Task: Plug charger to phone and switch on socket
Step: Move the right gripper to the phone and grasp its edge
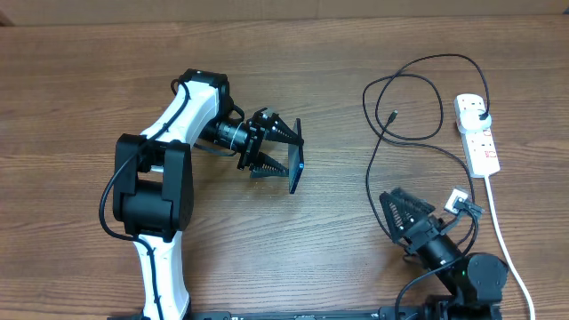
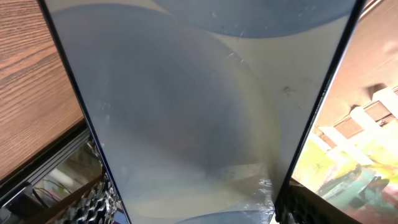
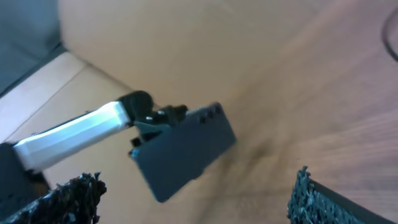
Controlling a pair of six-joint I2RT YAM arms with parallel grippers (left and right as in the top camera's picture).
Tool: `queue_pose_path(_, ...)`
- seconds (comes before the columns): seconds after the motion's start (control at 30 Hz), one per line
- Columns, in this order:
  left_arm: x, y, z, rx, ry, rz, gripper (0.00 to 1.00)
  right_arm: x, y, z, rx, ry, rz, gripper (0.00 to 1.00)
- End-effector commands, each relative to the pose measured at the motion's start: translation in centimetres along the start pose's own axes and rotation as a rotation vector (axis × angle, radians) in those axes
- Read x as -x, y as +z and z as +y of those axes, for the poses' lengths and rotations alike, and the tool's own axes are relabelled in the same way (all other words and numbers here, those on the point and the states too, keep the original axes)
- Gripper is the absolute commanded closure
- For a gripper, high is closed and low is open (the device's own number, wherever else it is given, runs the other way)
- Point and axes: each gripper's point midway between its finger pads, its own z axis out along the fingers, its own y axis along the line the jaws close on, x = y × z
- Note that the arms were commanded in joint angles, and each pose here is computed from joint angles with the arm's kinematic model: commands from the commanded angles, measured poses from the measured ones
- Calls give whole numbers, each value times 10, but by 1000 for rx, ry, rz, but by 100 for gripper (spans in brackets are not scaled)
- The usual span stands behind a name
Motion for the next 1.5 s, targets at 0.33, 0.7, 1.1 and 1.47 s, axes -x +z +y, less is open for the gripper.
queue_pose_path(0.33,2,-1,-12,-49,40,-6,27,50,36,77,-132,-142,190,1)
queue_pose_path(0.7,2,-1,-12,-49,40,-6,27,-14,111,93,-419,-335,248,1)
queue_pose_path(1.1,3,-1,-12,-48,46,-7,27,-69,133,76,-591,-443,155,1)
queue_pose_path(1.47,6,-1,-12,-48,74,-13,27,-74,145,62,-627,-461,131,15)
